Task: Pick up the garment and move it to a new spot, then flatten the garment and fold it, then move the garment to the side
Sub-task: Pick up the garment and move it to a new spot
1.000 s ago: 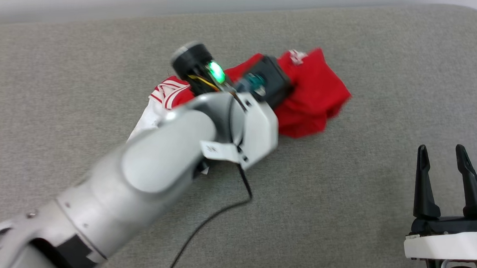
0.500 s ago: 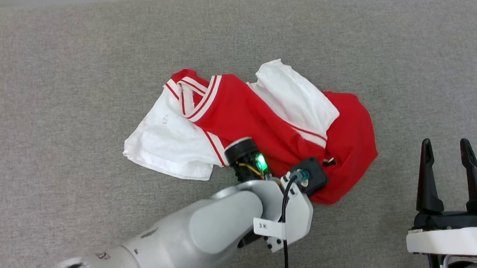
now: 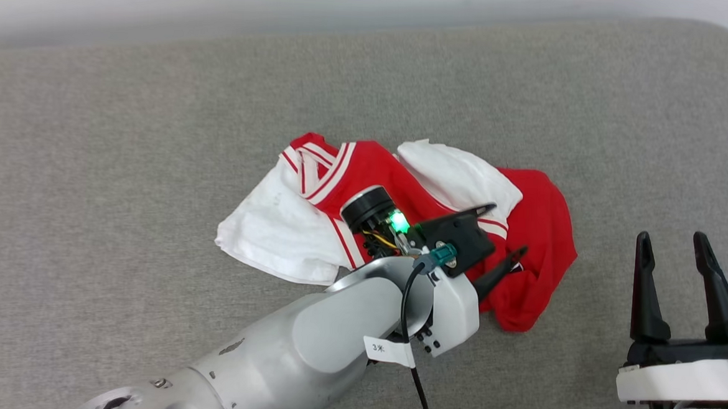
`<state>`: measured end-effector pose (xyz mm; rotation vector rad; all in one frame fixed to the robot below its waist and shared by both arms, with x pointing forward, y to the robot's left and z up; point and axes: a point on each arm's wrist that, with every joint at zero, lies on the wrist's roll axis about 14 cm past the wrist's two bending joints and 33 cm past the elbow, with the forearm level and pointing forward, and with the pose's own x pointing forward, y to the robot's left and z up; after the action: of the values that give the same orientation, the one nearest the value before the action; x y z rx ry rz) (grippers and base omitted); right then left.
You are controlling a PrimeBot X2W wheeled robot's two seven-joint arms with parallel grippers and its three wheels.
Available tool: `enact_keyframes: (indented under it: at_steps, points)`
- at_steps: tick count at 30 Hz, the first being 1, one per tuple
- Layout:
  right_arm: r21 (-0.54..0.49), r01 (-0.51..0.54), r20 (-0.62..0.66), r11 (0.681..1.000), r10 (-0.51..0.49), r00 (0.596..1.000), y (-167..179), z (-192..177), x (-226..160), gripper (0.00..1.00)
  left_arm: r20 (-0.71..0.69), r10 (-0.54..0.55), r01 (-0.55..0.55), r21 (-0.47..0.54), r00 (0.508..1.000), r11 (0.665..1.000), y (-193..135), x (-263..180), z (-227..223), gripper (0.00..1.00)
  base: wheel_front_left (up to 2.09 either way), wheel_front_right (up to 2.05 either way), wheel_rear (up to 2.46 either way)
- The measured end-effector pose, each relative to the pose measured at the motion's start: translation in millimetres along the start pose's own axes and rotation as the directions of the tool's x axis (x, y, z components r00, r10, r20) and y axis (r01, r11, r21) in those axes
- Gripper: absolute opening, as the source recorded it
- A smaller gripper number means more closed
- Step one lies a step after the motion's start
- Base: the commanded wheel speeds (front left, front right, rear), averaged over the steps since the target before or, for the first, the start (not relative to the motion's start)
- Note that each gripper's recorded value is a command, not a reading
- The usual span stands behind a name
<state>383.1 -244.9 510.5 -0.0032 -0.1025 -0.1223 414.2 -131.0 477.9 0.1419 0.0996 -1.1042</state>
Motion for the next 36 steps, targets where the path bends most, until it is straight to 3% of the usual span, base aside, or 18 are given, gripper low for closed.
enact_keyframes:
  at_steps: [5, 10, 14, 19, 29, 33, 36]
  points:
    - [0.009, -0.012, 0.019, 1.0, 0.012, 1.0, 3.7, 8.2, -8.8, 1.0, 0.09, 0.154, -0.157, 0.027, 0.984, 0.987, 24.6, -17.1, 28.7, 1.0, 0.0, 0.0, 0.0]
    - [0.018, -0.032, 0.034, 0.999, 0.032, 0.999, 9.9, 13.4, -12.8, 1.0, 0.189, 0.359, -0.37, 0.026, 0.914, 0.929, 67.0, -58.7, 55.6, 1.0, 0.0, 0.0, 0.0]
    - [0.023, -0.058, 0.04, 0.998, 0.057, 0.998, 18.3, 15.3, -13.6, 1.0, 0.225, 0.512, -0.524, -0.006, 0.829, 0.852, 92.4, -102.5, 58.0, 1.0, 0.0, 0.0, 0.0]
    - [0.03, -0.088, 0.055, 0.996, 0.087, 0.995, 28.4, 19.6, -12.3, 1.0, 0.258, 0.67, -0.684, -0.047, 0.696, 0.728, 118.8, -157.8, 60.9, 1.0, 0.0, 0.0, 0.0]
    - [0.035, -0.126, 0.075, 0.991, 0.123, 0.99, 39.9, 26.6, -17.7, 1.0, 0.213, 0.869, -0.874, -0.102, 0.447, 0.474, 131.4, -258.5, 32.8, 1.0, 0.0, 0.0, 0.0]
    - [0.043, -0.139, 0.078, 0.989, 0.135, 0.988, 43.8, 28.1, -23.0, 1.0, 0.193, 0.902, -0.904, -0.114, 0.386, 0.411, 122.1, -284.5, 22.6, 1.0, 0.0, 0.0, 0.0]
    - [0.051, -0.146, 0.073, 0.988, 0.142, 0.987, 45.9, 27.0, -28.0, 1.0, 0.187, 0.911, -0.913, -0.115, 0.367, 0.391, 113.3, -297.3, 17.3, 1.0, 0.0, 0.0, 0.0]
